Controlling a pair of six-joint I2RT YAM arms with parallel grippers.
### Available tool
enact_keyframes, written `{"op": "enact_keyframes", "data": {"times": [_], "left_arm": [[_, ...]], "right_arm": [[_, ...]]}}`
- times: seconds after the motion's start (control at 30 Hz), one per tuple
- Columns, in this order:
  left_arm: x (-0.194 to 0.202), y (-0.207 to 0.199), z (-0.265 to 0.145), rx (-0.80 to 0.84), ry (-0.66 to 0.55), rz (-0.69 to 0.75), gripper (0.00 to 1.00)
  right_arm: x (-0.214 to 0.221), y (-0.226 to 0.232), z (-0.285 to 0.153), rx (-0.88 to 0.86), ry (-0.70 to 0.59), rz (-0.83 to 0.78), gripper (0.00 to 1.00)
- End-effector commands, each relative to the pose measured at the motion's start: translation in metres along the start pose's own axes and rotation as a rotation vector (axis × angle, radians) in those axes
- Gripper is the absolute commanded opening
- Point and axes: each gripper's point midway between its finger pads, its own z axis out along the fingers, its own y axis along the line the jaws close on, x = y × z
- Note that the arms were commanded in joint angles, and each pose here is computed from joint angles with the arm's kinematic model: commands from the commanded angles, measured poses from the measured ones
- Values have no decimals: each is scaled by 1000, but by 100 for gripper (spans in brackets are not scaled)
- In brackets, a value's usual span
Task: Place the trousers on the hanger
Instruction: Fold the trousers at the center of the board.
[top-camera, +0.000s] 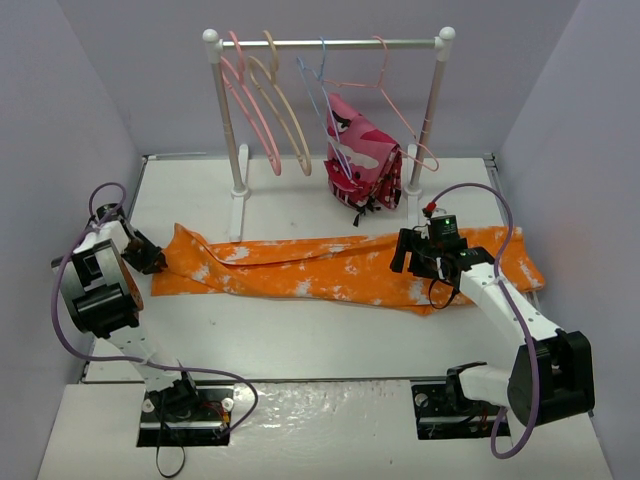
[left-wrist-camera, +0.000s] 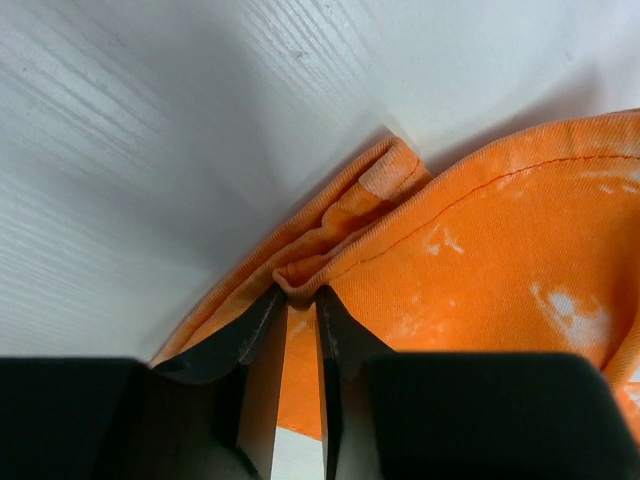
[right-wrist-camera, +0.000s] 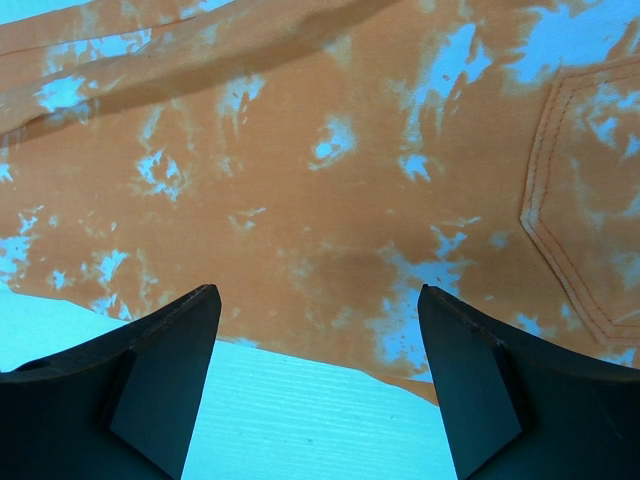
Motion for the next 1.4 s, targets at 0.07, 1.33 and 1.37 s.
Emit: {"op": "enact_keyframes", "data": {"times": [0.07,1.33,1.37], "left_arm": [[-22,-13,-7,19,-48,30,1],[0,-31,-99,48,-303,196,41],[0,-34,-98,52,-317,204,41]], "right_arm": [[-10,7,-4,-30,-51,-20,77],[-28,15,5,36,-93,-58,72],[-31,13,8,55,-96,-54,70]]}}
